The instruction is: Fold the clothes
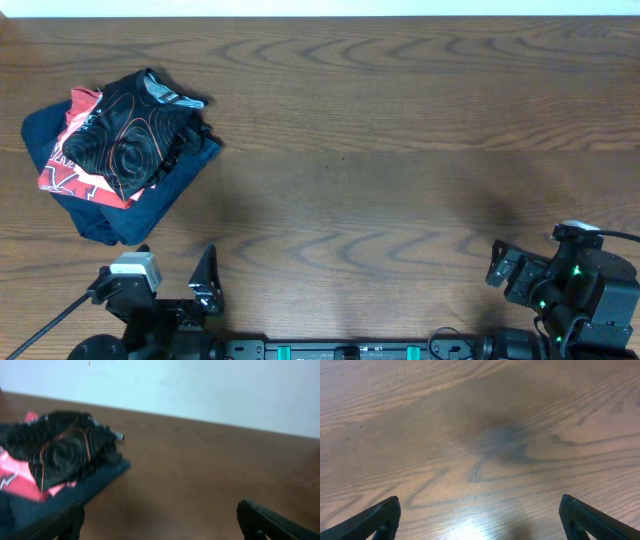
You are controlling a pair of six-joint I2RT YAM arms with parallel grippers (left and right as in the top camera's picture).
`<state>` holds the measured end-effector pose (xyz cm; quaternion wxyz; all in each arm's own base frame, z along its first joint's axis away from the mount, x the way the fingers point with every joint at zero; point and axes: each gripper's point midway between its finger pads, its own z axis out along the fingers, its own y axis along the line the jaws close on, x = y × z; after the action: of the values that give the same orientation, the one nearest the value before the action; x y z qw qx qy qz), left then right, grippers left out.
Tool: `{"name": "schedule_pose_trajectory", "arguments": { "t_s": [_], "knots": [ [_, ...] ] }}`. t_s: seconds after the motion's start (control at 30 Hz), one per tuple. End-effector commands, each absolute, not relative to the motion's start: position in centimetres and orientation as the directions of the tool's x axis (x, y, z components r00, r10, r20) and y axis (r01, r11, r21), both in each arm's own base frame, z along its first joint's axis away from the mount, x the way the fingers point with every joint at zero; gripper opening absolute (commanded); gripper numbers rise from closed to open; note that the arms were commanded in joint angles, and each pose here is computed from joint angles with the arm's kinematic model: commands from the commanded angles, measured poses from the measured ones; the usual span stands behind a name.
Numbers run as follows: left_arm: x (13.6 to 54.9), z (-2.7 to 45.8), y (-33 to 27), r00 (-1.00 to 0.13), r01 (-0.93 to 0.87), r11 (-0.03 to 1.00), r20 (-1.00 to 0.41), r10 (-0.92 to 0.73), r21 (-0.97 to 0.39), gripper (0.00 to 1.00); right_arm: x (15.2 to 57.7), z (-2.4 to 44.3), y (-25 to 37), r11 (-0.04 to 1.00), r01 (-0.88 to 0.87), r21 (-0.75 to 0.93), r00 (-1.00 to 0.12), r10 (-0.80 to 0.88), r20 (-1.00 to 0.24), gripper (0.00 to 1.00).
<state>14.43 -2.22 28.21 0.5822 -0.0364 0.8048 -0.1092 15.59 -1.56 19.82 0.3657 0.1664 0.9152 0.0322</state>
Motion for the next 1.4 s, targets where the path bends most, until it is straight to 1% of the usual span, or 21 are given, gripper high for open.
{"name": "schedule_pose_trajectory", "arguments": {
  "t_s": [0.0, 0.07, 0.13, 0.2, 0.3, 0.43, 0.53, 0.63, 0.7, 0.73, 0.83, 1.37],
  "knots": [
    [14.2, 26.9, -2.1, -0.363, 0.049, 0.973, -0.912, -0.191, -0.224, 0.98, 15.7, 20.2, -1.6, 0.944, 0.275, 0.183, -0.653, 0.323, -0.685, 0.99],
    [13.9, 26.1, -2.1, -0.395, 0.041, 0.974, -0.899, -0.190, -0.224, 0.98, 16.3, 20.7, -1.2, 0.953, 0.235, 0.189, -0.621, 0.297, -0.725, 0.99],
    [13.6, 25.2, -2.0, -0.428, 0.033, 0.974, -0.884, -0.188, -0.223, 0.98, 17.4, 21.4, -0.6, 0.972, 0.157, 0.177, -0.561, 0.236, -0.794, 0.99],
    [13.2, 24.4, -2.0, -0.461, 0.024, 0.975, -0.868, -0.187, -0.223, 0.98, 18.3, 21.9, -0.2, 0.979, 0.106, 0.174, -0.476, 0.204, -0.856, 0.99],
    [12.5, 23.1, -2.0, -0.511, 0.011, 0.975, -0.839, -0.184, -0.221, 0.98, 19.7, 22.1, 0.0, 0.981, 0.058, 0.185, -0.312, 0.194, -0.930, 0.99],
    [11.9, 22.1, -2.0, -0.552, 0.002, 0.975, -0.813, -0.183, -0.220, 0.98, 21.1, 21.8, 0.1, 0.985, 0.019, 0.172, -0.132, 0.173, -0.976, 0.99],
    [11.9, 22.1, -2.0, -0.552, 0.003, 0.975, -0.813, -0.183, -0.221, 0.98, 22.8, 21.2, 0.2, 0.992, -0.002, 0.128, -0.065, 0.127, -0.990, 0.99],
    [11.9, 22.1, -2.0, -0.552, 0.003, 0.975, -0.814, -0.183, -0.221, 0.98, 23.8, 20.4, 0.2, 0.999, -0.014, 0.043, -0.002, 0.043, -0.999, 0.99],
    [11.9, 22.1, -2.0, -0.552, 0.003, 0.975, -0.814, -0.183, -0.221, 0.98, 24.3, 19.2, 0.4, 1.000, -0.023, 0.009, 0.008, 0.009, -1.000, 0.99],
    [11.9, 22.1, -2.0, -0.552, 0.003, 0.975, -0.814, -0.183, -0.221, 0.98, 24.5, 18.3, 0.4, 1.000, -0.023, 0.011, -0.005, 0.011, -1.000, 0.99],
    [11.9, 22.1, -2.0, -0.552, 0.003, 0.975, -0.814, -0.183, -0.221, 0.98, 24.6, 15.5, 0.3, 1.000, -0.021, 0.016, -0.084, 0.014, -0.996, 0.99],
    [11.9, 22.1, -2.0, -0.552, 0.003, 0.975, -0.814, -0.183, -0.221, 0.98, 24.7, 15.3, 0.3, 1.000, -0.020, 0.016, -0.093, 0.014, -0.996, 0.99]
  ]
}}
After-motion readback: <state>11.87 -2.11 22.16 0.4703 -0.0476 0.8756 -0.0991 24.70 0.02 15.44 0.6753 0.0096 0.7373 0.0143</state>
